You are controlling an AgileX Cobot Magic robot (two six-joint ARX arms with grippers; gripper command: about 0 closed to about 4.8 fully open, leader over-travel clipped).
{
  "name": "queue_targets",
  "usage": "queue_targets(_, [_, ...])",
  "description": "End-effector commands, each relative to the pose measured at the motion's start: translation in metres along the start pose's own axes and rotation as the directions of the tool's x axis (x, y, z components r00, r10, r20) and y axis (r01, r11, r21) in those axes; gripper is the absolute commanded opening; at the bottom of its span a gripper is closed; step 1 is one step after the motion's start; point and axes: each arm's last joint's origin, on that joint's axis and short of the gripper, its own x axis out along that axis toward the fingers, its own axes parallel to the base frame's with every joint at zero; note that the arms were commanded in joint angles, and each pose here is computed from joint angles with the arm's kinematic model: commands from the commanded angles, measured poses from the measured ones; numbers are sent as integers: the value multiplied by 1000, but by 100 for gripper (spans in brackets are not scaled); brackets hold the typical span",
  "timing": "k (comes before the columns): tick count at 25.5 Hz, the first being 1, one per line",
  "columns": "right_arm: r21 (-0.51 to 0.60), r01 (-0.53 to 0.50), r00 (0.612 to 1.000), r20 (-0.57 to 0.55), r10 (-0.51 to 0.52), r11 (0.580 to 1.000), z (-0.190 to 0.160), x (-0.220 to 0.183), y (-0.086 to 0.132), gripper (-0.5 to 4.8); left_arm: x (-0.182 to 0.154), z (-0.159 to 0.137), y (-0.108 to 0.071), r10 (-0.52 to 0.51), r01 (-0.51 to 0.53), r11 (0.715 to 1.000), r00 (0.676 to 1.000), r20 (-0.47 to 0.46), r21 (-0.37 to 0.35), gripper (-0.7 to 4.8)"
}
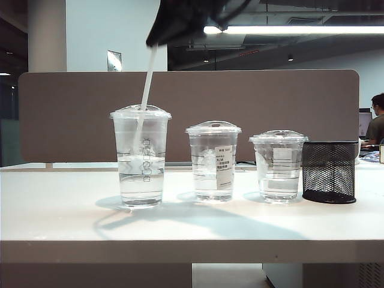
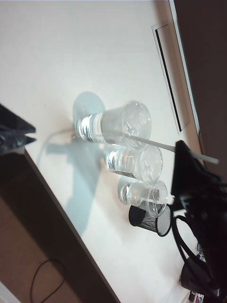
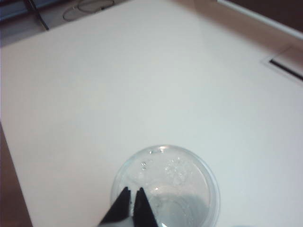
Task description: Pick up the straw and insert it into the large coffee cup.
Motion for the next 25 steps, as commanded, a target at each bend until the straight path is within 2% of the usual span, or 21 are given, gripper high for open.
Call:
queue_targets(1, [-7,-5,1000,11,5,1000,-4,13,-2,219,0,1,0,1,-1,1000,1000,4,5,-4])
queue_targets(2, [-6,-4,1000,9,4,1000,-5,15,-2,275,0,1,0,1,-1,1000,1000,4,5,-3])
queue_targets(3, [-9,1,1000,23,-1,1000,-4,16,-3,427,0,1,0,1,-1,1000,1000,4,4,-3])
queue_targets(4, [-12,9,999,35,-8,1000,-2,15,-3,479,0,1,0,1,-1,1000,1000,4,4,-4])
queue_targets(8, [-27,85,986,145,-80,996,20,-10,-1,479,0,1,0,1,-1,1000,1000,4,5,-3])
queue_targets(9, [-34,89,978,193,-81,995,31,-28,3,395,0,1,0,1,-1,1000,1000,4,5,-3])
queue_targets(10, [-38,92,972,223,-81,995,38,-42,5,268,0,1,0,1,-1,1000,1000,5,5,-4])
queue_targets(11, [-54,101,958,275,-82,993,49,-66,10,26,0,1,0,6,-6,1000,1000,8,6,-4])
queue_targets(13, [-108,156,923,371,-105,982,64,-109,18,-6,0,3,1,30,-30,999,999,24,11,-4])
queue_targets(14, [-108,186,909,396,-129,977,68,-122,20,-6,0,4,2,47,-47,999,998,34,14,-4])
queue_targets(15, [-105,238,878,449,-167,966,74,-148,24,-6,2,5,3,60,-61,998,996,59,19,-4])
queue_targets(16, [-101,249,866,469,-174,963,75,-158,27,-6,4,6,3,62,-63,998,995,77,19,-4])
queue_targets(18, [-81,292,817,540,-205,953,72,-198,34,-6,19,7,8,44,-48,998,987,153,27,-4])
queue_targets(22, [-66,343,762,603,-237,937,55,-229,41,-6,45,-2,15,25,-16,999,974,226,-40,-4])
queue_targets(25, [-65,353,728,646,-230,933,35,-243,46,-6,65,-14,21,28,-13,998,962,270,-56,-4])
